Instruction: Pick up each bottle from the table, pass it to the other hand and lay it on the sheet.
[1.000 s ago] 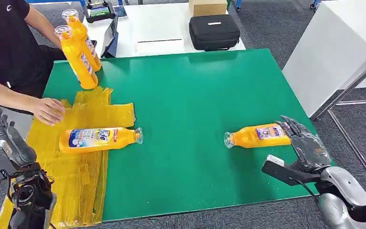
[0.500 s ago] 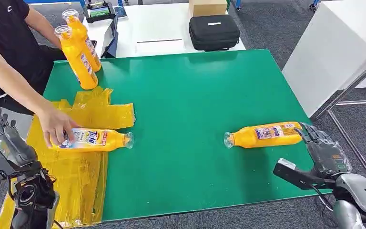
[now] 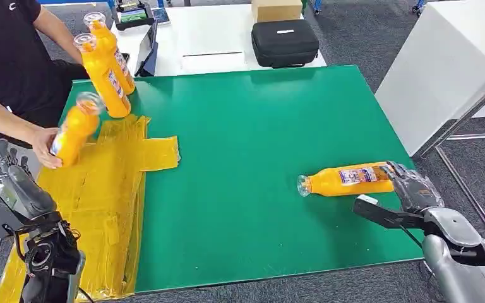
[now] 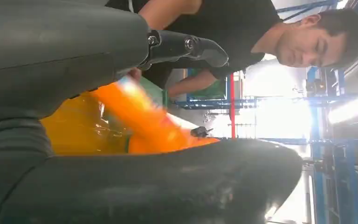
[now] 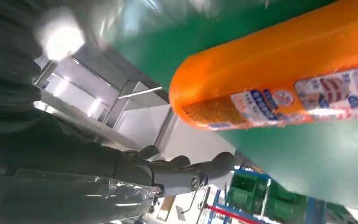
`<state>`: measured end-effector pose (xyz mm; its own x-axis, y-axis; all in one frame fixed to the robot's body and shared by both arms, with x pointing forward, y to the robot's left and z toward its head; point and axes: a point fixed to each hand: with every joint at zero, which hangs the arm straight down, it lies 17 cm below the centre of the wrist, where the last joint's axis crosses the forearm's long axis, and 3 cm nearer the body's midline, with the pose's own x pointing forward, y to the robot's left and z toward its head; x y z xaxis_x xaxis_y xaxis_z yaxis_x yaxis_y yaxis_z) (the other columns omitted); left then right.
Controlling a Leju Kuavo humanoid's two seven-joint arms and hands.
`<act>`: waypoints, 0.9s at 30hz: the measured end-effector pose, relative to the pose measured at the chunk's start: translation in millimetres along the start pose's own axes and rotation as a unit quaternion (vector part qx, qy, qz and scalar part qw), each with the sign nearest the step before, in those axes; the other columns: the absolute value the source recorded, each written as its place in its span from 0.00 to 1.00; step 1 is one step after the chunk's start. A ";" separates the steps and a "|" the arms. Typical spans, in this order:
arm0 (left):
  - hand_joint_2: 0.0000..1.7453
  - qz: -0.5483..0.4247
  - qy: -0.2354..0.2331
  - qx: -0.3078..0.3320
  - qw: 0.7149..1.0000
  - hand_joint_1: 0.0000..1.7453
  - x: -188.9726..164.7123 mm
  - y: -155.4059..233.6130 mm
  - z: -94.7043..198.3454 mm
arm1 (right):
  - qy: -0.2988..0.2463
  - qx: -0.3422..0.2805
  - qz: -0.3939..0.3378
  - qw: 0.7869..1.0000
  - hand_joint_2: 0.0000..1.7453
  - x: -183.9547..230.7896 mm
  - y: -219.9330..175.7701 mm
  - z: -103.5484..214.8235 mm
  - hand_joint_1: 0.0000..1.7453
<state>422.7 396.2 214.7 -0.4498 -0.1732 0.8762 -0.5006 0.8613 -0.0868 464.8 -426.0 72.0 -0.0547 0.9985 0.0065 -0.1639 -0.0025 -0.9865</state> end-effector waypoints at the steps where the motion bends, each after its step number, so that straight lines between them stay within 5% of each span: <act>1: 0.00 0.000 0.000 -0.001 1.000 0.00 0.0 -0.3 0.0 | -0.001 0.003 0.000 1.000 1.00 0.4 1.4 -1.6 0.00; 27: 0.00 0.015 -0.004 -0.007 1.000 0.00 5.0 -10.2 -3.8 | -0.009 0.035 0.008 0.999 1.00 11.8 36.4 -11.4 0.00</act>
<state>428.3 388.3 221.8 -0.4703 -0.1520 0.8693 -0.4775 0.8722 -0.1058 469.5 -413.7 34.3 -0.0755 0.9971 -0.0050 -0.2308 -0.0224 -0.9727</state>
